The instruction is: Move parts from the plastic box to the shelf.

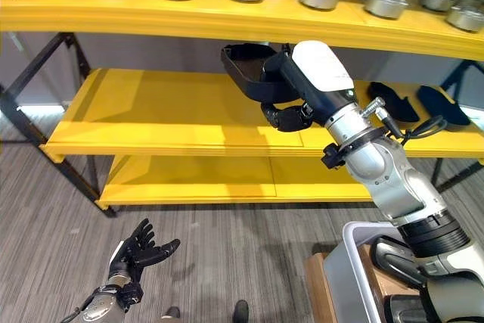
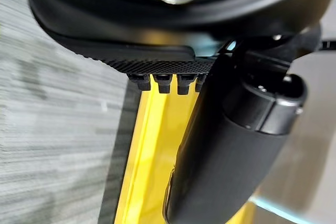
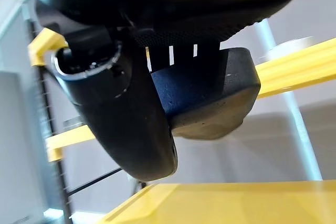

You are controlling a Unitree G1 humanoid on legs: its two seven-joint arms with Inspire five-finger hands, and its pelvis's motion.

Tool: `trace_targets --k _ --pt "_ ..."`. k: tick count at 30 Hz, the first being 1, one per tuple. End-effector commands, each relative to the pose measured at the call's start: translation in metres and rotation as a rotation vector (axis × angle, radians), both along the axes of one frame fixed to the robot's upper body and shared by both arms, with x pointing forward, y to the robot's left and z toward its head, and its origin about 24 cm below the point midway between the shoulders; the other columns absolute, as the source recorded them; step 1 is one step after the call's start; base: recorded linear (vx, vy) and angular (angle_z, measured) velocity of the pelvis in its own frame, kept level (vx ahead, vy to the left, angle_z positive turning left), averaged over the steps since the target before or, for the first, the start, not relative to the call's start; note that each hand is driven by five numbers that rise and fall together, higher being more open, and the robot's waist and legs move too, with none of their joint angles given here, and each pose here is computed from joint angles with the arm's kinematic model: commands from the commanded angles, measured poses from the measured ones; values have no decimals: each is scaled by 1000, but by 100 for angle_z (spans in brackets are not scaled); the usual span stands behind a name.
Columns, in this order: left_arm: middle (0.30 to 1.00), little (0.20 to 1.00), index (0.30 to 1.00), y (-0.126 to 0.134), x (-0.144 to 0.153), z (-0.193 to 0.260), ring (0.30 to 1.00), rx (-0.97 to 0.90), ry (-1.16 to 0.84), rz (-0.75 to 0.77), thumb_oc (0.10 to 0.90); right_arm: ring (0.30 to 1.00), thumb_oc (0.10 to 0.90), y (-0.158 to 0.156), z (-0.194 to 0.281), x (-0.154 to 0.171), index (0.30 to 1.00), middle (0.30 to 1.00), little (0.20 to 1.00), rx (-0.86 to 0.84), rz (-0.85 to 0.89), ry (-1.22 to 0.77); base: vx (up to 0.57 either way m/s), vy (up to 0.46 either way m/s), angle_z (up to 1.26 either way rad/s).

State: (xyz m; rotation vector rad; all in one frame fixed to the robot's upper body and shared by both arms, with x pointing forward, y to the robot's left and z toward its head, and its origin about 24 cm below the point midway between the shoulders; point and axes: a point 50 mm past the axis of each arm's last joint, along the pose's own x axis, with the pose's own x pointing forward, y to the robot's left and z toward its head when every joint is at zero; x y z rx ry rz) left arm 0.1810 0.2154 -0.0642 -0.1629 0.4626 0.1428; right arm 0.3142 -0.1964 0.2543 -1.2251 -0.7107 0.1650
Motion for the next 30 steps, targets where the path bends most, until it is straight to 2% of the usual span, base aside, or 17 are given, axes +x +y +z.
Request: trace_targets --k 1,4,14,24,26,30 --pt "1000 1000 1000 8 15 33 1000 22 -187 -48 900 300 400 -3 69 -16 300 300 300 136 25 -295 17 47 141" --pt "1000 1000 1000 8 15 34 1000 33 -191 -59 900 300 400 2 69 -10 300 300 300 119 20 -288 21 53 72" --pt "1000 1000 1000 10 15 42 1000 30 -226 -68 900 300 400 -5 74 12 300 300 300 43 -75 -234 69 115 -24" --pt "1000 1000 1000 12 24 53 1000 52 -274 -101 900 300 400 -29 106 19 300 300 300 -20 -240 -314 -34 78 -3" --pt "1000 1000 1000 12 27 55 1000 59 -281 -109 900 300 400 -49 111 23 300 300 300 -1 -337 -319 -17 65 1" --pt "1000 1000 1000 13 30 57 1000 61 -291 -105 900 300 400 -60 115 27 300 300 300 -23 -411 -314 5 11 1"
